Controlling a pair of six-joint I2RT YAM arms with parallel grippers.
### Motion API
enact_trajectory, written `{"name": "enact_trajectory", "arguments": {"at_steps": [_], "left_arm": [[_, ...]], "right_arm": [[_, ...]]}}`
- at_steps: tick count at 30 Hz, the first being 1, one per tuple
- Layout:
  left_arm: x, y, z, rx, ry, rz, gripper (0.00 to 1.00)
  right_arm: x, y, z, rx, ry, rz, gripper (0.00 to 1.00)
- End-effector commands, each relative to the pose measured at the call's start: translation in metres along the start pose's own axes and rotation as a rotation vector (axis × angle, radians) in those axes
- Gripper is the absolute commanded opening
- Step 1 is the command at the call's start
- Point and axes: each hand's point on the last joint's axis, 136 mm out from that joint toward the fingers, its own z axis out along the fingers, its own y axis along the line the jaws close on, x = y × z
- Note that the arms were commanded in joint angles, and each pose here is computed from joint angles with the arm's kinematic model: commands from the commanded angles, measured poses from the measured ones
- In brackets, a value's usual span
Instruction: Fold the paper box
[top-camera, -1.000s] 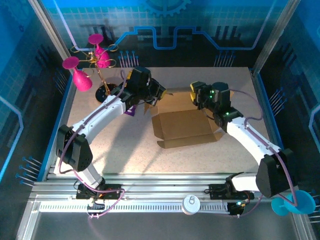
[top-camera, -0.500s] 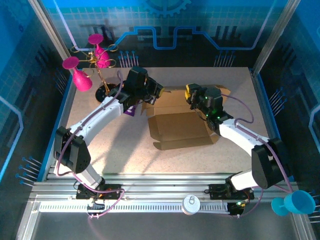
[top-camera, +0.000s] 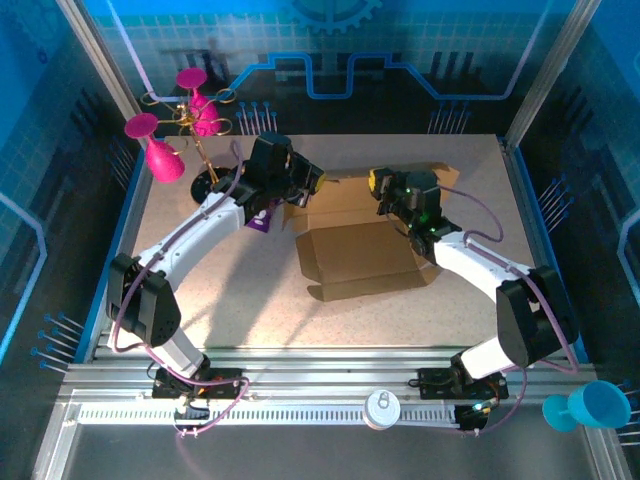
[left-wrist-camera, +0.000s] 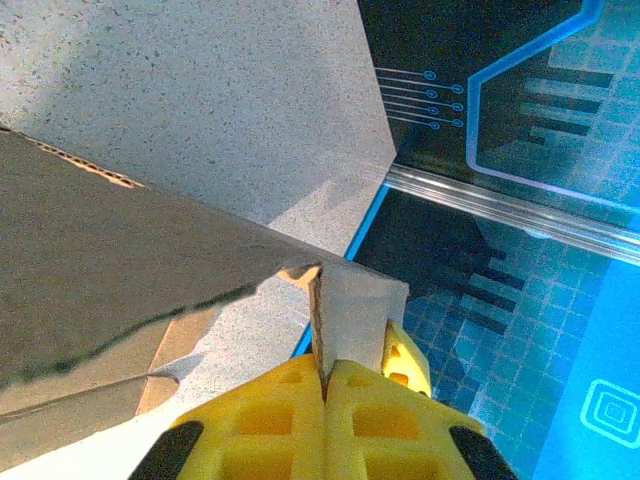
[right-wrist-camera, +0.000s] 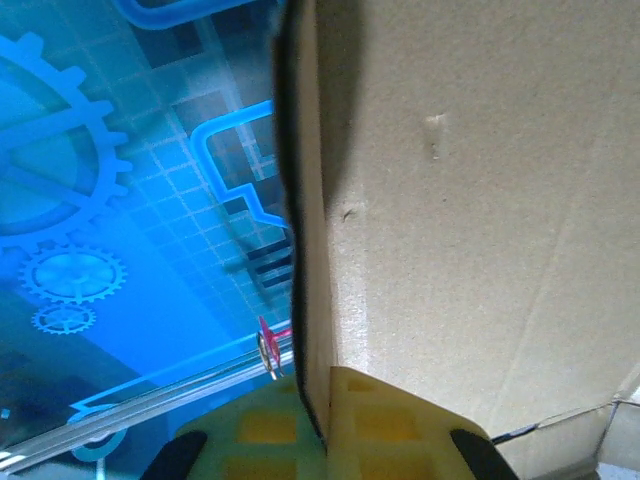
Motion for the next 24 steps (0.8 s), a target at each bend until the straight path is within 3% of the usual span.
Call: {"name": "enact_trajectory", "arguments": {"at_steps": [1,2,4,7,12,19,24], "left_arm": [[-0.003,-0.016,-0.023,0.048,0.009,0.041,0.24],[-0.008,-0.019,-0.028,0.054,0.008,0.058,0.4],[-0.023,-0.022,-0.044,0.047,-0.022,0.101,0.55],[-0.058,-0.011,-0.075,0.015,-0.098,0.128,0.59],[-0.101,0.039,-0.088,-0.027,-0.118,0.039,0.5],[-0.102,0.102,-0.056,-0.093,-0.066,-0.042,0.25],[-0.096,0.116,-0.028,-0.017,-0.011,-0.053,0.24]], "right_arm": [[-0.005,0.027,-0.005,-0.031,-0.035,0.021,0.0],[-0.006,0.026,-0.006,-0.019,-0.04,0.029,0.0],[-0.01,0.027,-0.007,-0.007,-0.05,0.048,0.0],[-0.013,0.03,-0.01,0.019,-0.047,0.078,0.0],[-0.014,0.037,-0.023,0.094,-0.057,0.094,0.0],[-0.019,0.053,-0.032,0.089,-0.059,0.126,0.0],[-0.021,0.06,-0.033,0.083,-0.059,0.137,0.0]]}}
